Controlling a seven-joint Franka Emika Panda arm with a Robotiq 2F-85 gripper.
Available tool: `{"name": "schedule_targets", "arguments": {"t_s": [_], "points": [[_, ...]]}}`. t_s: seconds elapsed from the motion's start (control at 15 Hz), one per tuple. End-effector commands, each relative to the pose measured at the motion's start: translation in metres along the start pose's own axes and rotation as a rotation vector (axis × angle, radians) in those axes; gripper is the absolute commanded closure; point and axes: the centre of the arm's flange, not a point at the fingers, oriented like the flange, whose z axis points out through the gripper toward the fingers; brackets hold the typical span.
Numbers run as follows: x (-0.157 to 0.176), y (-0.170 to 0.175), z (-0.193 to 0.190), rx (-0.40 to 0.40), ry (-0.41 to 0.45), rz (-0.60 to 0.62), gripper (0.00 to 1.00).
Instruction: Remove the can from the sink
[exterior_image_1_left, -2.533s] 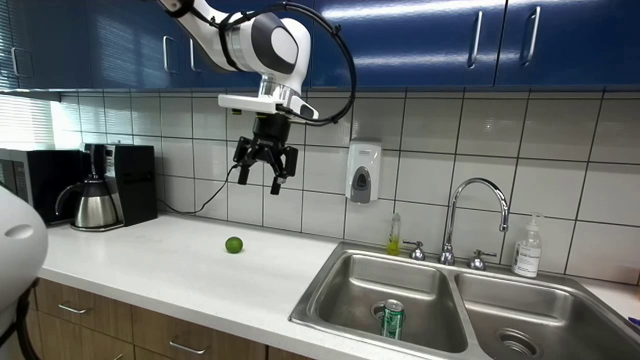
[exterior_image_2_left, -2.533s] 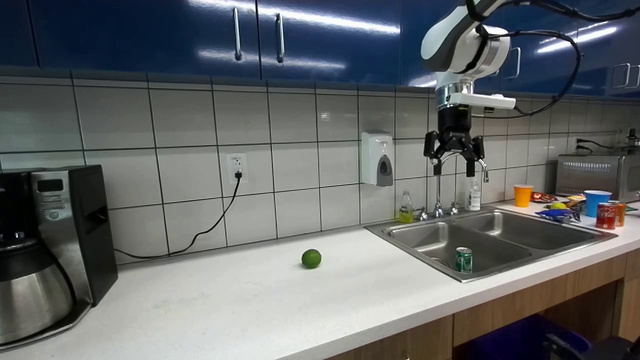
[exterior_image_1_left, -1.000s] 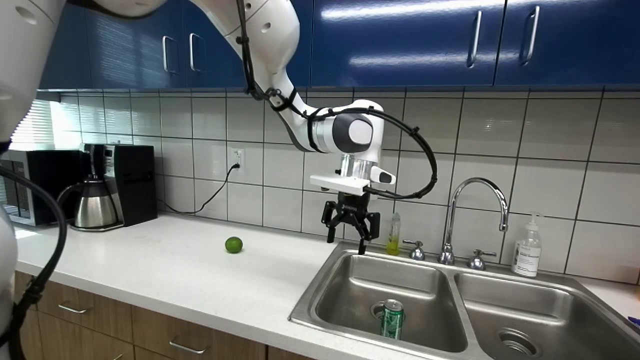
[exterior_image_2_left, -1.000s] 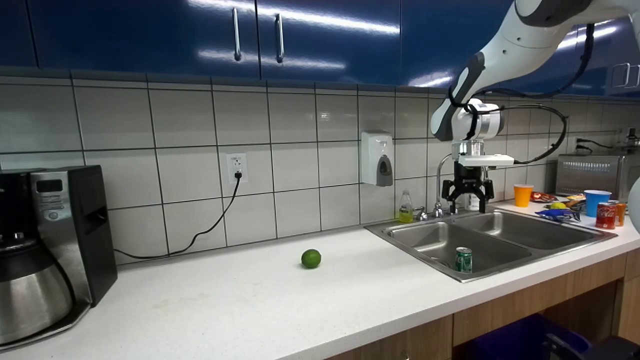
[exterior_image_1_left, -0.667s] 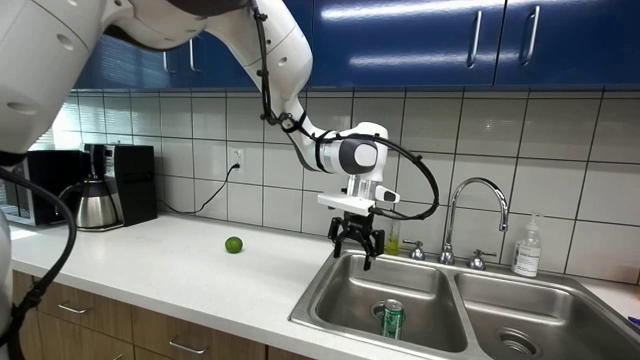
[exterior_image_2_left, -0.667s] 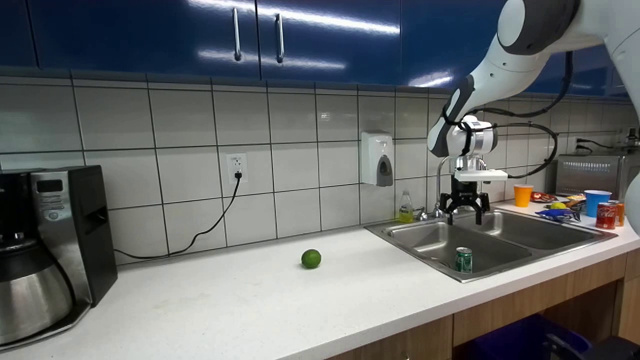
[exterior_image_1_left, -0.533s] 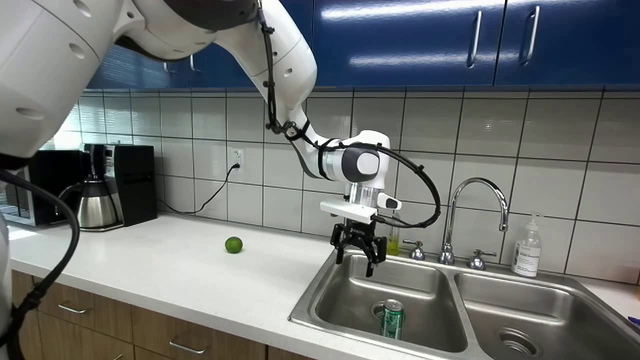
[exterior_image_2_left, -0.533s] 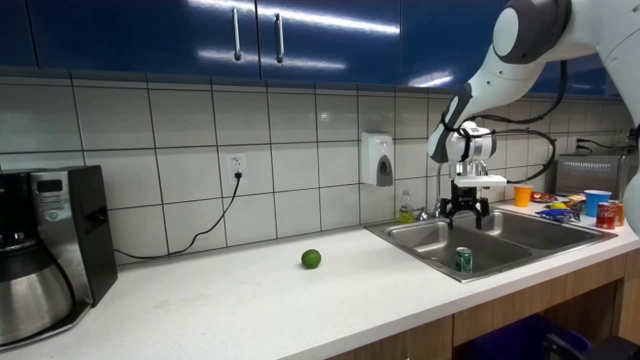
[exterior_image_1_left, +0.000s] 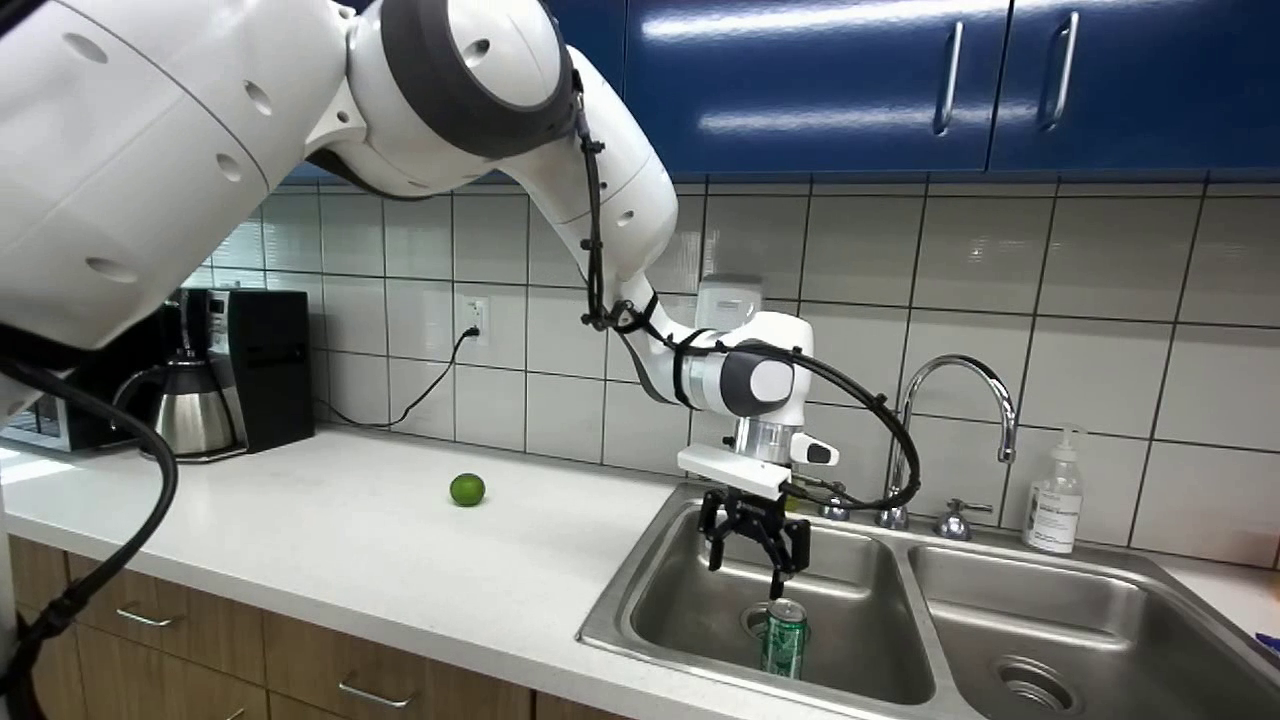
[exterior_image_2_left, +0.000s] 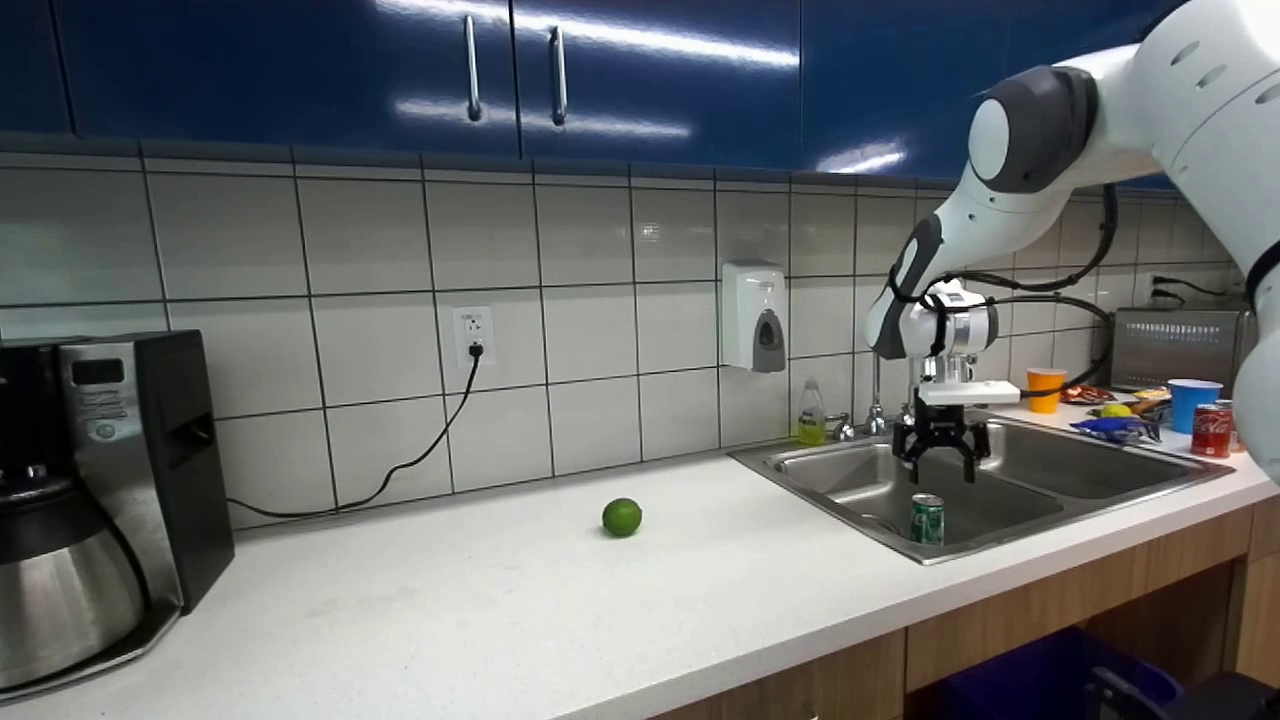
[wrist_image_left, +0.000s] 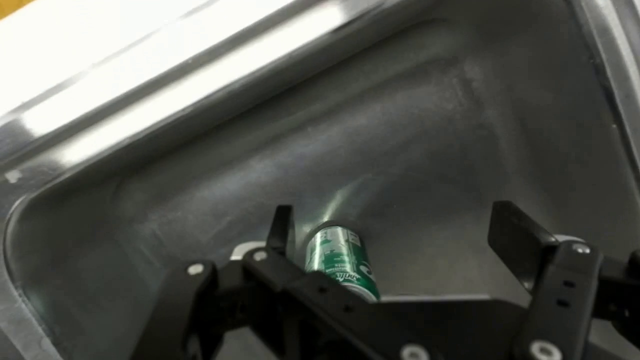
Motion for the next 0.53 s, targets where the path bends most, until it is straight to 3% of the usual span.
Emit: {"name": "schedule_targets", "arguments": {"t_s": [0.0,0.47], "points": [[0.03,0.017,0.013,0.017,0.018,-0.003,0.0],[0.057,0.016,0.034,0.005,0.032,-0.008,0.0]]}}
